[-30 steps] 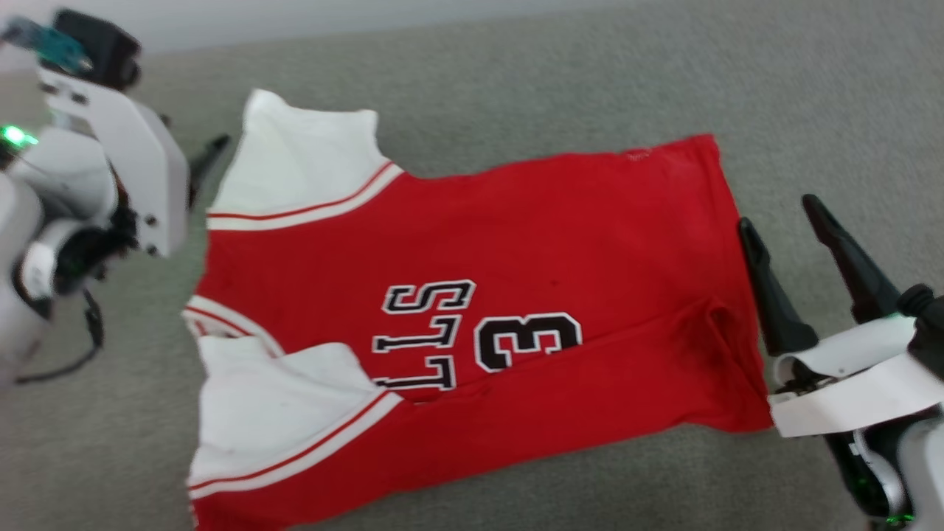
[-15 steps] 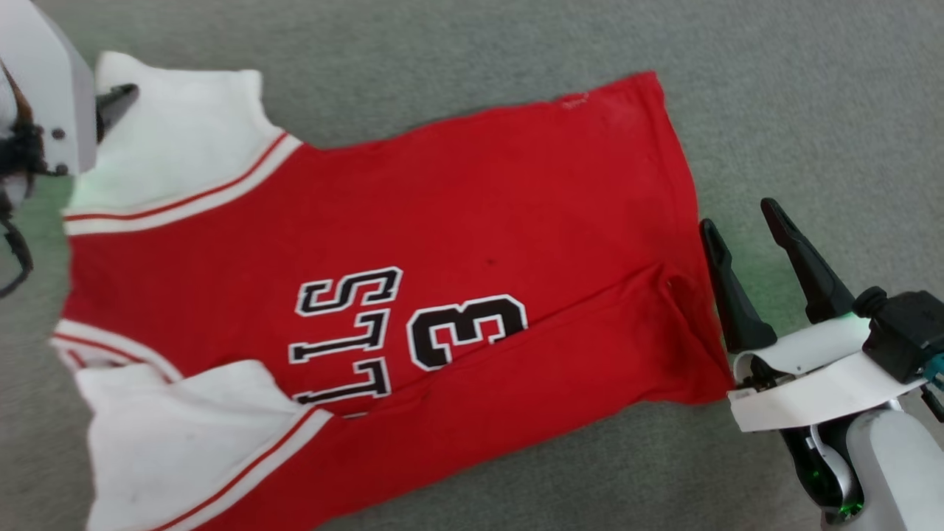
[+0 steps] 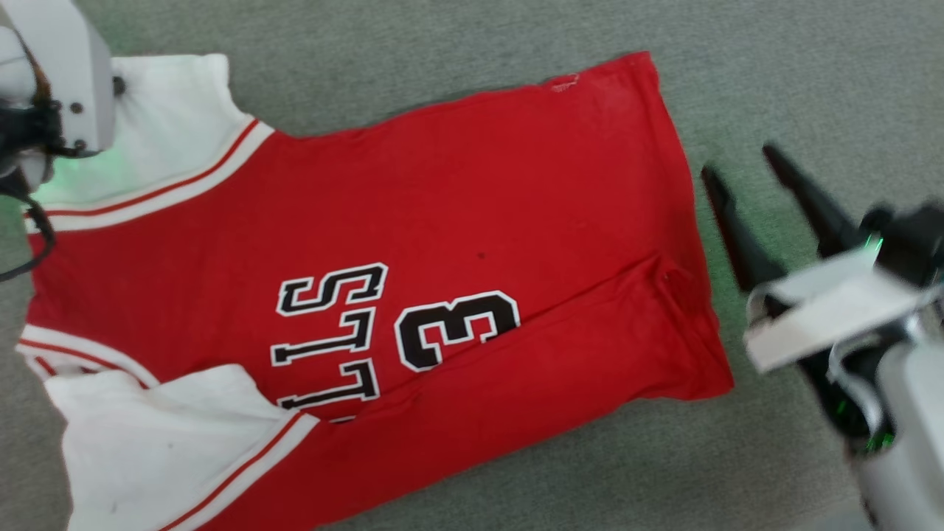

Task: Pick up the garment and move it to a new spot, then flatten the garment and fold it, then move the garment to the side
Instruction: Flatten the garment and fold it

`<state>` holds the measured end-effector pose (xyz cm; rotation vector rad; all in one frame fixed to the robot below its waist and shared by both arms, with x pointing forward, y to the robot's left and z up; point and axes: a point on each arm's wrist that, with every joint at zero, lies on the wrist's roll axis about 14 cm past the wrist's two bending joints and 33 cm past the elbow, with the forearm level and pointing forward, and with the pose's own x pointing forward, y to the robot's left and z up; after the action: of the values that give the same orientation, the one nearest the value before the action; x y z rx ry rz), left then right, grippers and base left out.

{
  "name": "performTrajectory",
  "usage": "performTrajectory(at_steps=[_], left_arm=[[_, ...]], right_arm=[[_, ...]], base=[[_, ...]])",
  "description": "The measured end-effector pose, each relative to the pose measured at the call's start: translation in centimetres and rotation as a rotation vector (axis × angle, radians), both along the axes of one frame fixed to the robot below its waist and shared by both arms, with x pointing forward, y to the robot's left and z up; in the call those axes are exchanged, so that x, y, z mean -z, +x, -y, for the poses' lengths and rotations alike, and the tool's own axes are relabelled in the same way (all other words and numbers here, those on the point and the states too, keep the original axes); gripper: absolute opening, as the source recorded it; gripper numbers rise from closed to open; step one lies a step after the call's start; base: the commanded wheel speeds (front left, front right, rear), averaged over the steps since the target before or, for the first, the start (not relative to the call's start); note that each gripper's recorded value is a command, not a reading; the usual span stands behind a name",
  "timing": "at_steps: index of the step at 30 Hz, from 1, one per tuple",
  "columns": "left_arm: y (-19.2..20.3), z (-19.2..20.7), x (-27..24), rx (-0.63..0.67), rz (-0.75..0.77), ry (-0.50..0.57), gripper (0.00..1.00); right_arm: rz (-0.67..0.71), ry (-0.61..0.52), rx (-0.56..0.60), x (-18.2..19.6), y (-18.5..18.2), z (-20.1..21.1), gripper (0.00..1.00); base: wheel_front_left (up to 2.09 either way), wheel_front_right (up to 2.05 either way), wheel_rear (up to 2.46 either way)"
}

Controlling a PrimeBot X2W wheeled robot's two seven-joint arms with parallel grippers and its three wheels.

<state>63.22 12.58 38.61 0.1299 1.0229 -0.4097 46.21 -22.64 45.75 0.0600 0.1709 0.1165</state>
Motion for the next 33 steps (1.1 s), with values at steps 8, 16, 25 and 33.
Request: performTrajectory(at_steps=[8,16,25,33], left_arm=[[-0.3,0.2,-0.5,0.005,0.026,-0.014,0.0],[-0.7,-0.2,-0.8,0.006,0.046,-0.022,0.0],[-0.7,-0.7,-0.6,-0.008,0.057,-0.029,0.0],[-0.4,-1.5,-2.3,-0.007,0.138,-0.027,0.0]], right_arm=[[-0.178,-0.08,-0.074,0.1,5.1,0.3,1.0],[-0.481,-0.111,-0.134,4.2,7.8,-0.9,1.0],[-0.704,-0.134,-0.192,6.6,8.9,-2.7,0.0],[-0.652,-0.15,-0.204,5.5,9.4,-2.7,0.0]], base=[[0.0,0.0,0.0],[0.0,0.0,0.0],[0.0,0.0,0.0],[0.0,0.0,0.0]])
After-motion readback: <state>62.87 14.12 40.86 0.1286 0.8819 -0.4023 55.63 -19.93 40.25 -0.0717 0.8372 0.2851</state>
